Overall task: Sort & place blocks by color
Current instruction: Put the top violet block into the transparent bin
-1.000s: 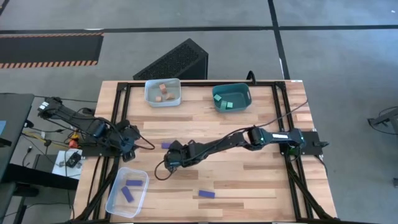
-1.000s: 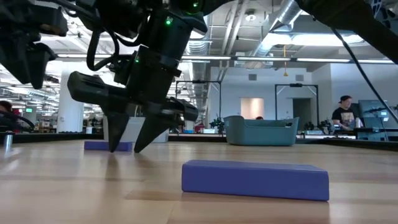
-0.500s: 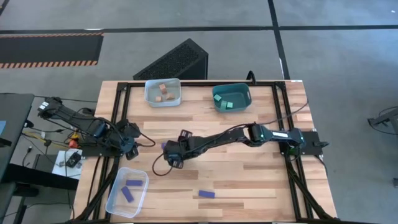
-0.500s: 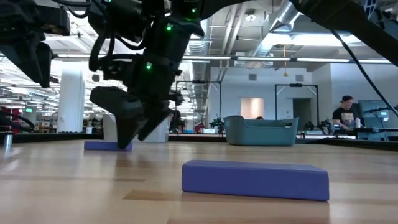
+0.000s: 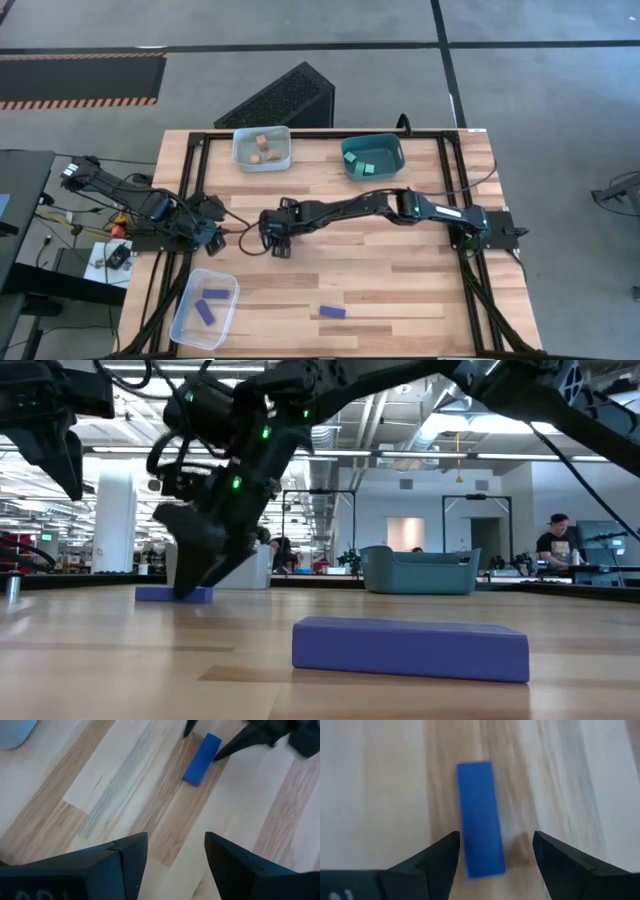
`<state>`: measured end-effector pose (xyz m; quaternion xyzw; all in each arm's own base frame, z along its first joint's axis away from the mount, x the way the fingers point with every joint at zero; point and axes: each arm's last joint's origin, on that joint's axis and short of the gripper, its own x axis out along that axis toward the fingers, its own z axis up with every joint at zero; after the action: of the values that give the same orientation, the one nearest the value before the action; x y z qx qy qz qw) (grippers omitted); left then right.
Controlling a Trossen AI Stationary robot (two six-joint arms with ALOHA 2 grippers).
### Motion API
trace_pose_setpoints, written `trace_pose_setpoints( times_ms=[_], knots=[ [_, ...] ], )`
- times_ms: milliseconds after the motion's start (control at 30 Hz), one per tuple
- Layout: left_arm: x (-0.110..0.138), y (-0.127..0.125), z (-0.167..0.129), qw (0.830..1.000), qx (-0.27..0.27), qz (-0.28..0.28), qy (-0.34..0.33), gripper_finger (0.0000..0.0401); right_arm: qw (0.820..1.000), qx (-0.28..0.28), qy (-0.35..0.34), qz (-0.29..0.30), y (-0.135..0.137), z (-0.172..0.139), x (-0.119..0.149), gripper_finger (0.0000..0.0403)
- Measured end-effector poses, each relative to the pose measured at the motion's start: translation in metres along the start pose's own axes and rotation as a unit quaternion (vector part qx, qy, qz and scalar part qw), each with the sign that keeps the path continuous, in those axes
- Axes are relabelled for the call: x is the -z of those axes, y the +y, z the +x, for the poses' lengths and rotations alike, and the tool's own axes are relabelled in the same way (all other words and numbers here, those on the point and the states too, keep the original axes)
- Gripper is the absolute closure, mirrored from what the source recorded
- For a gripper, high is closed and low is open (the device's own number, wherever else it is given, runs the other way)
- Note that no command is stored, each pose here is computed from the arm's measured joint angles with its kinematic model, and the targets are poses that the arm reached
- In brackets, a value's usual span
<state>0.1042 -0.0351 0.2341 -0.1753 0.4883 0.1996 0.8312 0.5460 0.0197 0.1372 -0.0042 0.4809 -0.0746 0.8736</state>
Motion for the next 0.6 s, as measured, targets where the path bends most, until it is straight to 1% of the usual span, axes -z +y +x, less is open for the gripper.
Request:
trace_pose_setpoints(
  times_ms=[100,167,233,333,400,500,600],
  knots=[
    [-0.002,-0.002,0.000,1.000,0.004,-0.011,-0.019,0.0218,1.000,0.002,0.014,0.004,-0.006,0.004,0.003,0.0146],
    [-0.004,-0.004,0.000,0.999,0.010,-0.016,-0.031,0.0218,1.000,0.003,0.024,0.004,-0.007,0.004,0.005,0.0171],
    [-0.006,-0.005,0.000,0.999,0.018,-0.024,-0.044,0.0218,1.000,0.002,0.030,0.002,-0.006,0.004,0.006,0.0208],
    [-0.010,-0.008,-0.001,0.996,0.025,-0.053,-0.068,0.0218,1.000,-0.001,0.031,-0.002,-0.001,0.002,0.007,0.0283],
    [-0.012,-0.009,-0.002,0.994,0.029,-0.072,-0.083,0.0218,0.999,-0.010,0.040,0.002,-0.004,-0.006,0.005,0.0323],
    [-0.017,-0.008,-0.012,0.989,0.031,-0.095,-0.108,0.0218,0.999,-0.007,0.053,0.009,-0.012,-0.018,0.003,0.0324],
    [-0.023,-0.004,-0.026,0.983,0.034,-0.114,-0.142,0.0218,0.999,-0.003,0.043,0.014,-0.025,-0.046,-0.007,0.0324]
  ],
)
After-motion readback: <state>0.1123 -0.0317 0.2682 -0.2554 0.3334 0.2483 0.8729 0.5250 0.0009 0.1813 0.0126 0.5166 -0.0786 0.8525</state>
